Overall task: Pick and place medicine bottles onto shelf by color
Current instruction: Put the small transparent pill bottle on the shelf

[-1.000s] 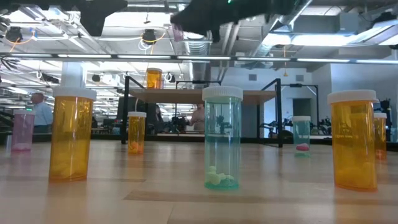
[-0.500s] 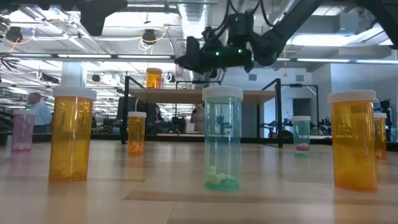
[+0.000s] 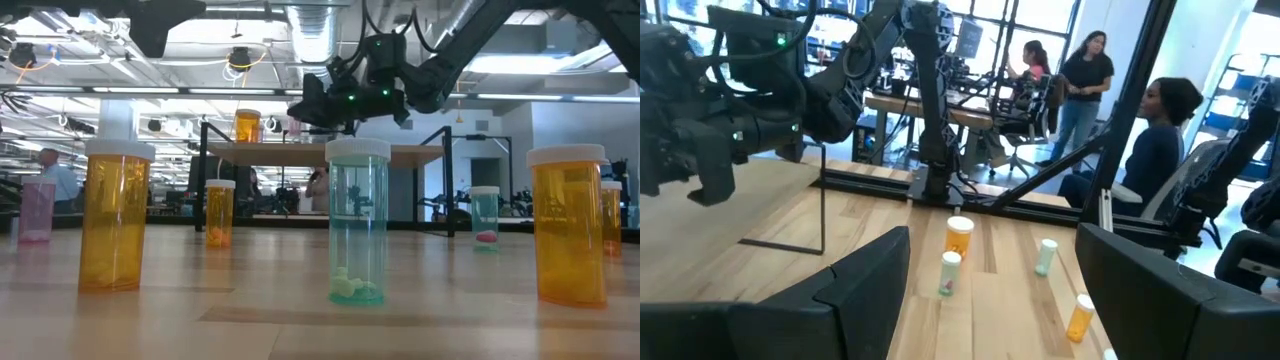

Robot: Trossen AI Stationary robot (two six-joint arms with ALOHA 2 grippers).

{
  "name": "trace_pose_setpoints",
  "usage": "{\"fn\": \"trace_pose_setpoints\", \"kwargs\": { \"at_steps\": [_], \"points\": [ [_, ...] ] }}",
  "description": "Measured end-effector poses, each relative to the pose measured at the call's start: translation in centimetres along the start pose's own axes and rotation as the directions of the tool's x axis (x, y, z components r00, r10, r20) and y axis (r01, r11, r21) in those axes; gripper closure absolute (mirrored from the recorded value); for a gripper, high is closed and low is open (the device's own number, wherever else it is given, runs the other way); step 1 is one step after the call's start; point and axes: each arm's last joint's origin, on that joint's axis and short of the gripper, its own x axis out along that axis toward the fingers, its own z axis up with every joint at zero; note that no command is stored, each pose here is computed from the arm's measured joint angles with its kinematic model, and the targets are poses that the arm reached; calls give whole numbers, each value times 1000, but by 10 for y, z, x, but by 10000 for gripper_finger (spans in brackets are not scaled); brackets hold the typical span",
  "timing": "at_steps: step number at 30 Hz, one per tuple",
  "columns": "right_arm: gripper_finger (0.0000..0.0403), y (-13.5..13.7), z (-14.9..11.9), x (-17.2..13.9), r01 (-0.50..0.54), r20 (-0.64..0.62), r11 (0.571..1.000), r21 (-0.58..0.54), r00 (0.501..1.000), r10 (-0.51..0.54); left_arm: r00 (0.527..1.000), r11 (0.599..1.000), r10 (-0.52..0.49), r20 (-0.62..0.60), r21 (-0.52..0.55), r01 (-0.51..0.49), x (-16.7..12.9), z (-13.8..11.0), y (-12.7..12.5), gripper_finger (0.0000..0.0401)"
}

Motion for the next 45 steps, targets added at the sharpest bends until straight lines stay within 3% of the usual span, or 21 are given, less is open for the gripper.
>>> {"fn": "trace_pose_setpoints", "kwargs": {
  "at_steps": [31,45],
  "points": [
    [246,-20,-11,-1,53,-121,999,-6,991,-53,1000,1000,4,1,4,-4,0,0,0,128],
    [211,-21,-11,-1,53,-125,999,-6,991,-53,1000,1000,4,1,10,-4,0,0,0,128]
  ]
}}
